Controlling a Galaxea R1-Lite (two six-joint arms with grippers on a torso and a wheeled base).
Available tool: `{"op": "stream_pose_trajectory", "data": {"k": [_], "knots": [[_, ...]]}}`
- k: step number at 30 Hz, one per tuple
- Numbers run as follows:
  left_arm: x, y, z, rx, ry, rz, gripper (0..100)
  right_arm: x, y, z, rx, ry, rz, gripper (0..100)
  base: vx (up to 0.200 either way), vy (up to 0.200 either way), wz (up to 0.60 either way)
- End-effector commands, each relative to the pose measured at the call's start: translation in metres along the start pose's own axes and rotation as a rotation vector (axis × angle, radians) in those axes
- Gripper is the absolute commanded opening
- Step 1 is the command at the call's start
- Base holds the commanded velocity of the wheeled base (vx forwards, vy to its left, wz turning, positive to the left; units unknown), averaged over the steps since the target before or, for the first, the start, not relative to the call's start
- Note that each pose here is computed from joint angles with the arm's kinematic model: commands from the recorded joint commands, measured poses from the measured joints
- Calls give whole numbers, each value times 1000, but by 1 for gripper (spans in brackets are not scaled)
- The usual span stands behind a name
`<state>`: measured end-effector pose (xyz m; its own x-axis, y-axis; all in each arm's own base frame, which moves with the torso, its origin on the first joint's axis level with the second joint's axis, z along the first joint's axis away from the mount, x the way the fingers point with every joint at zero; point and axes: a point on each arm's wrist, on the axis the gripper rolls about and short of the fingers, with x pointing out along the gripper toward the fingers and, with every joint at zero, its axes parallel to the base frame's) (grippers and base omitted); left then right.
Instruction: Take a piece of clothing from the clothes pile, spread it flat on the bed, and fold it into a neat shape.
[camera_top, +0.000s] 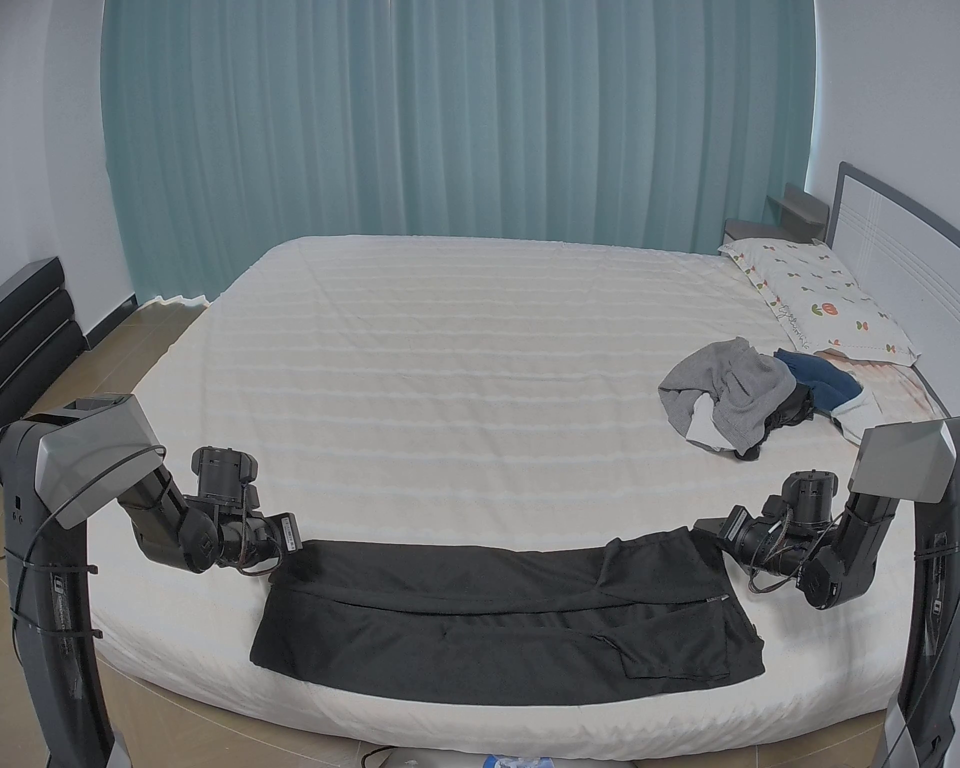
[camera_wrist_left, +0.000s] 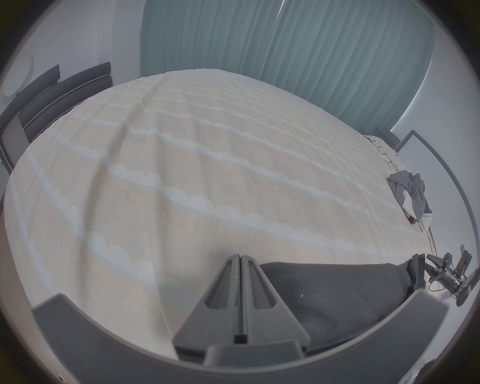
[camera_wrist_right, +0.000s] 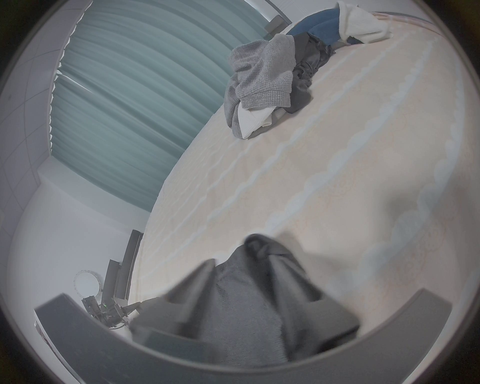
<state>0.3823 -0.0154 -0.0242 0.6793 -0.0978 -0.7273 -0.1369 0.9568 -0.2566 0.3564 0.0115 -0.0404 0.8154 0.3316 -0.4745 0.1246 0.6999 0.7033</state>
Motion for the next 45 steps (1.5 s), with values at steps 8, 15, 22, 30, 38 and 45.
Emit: {"op": "stream_pose_trajectory", "data": {"k": [8,15,22,30,38,45], "knots": [[0,6,-3,29,19,16,0,-8,-15,12,28,-38,-34,0,0,0,0],[0,6,-4,36,22,16,0,-8,-17,11,31,-34,-37,0,0,0,0],[-1,5,-2,33,39,19,100,-9,-18,10,31,-34,-35,100,0,0,0],[-1,4,-1,23,35,4,100,-39,33,6,-67,-66,146,100,0,0,0],[1,5,2,15,23,2,100,-23,21,-26,-133,63,140,100,0,0,0],[1,5,2,16,22,4,100,-17,3,-26,-191,63,100,100,0,0,0]]}}
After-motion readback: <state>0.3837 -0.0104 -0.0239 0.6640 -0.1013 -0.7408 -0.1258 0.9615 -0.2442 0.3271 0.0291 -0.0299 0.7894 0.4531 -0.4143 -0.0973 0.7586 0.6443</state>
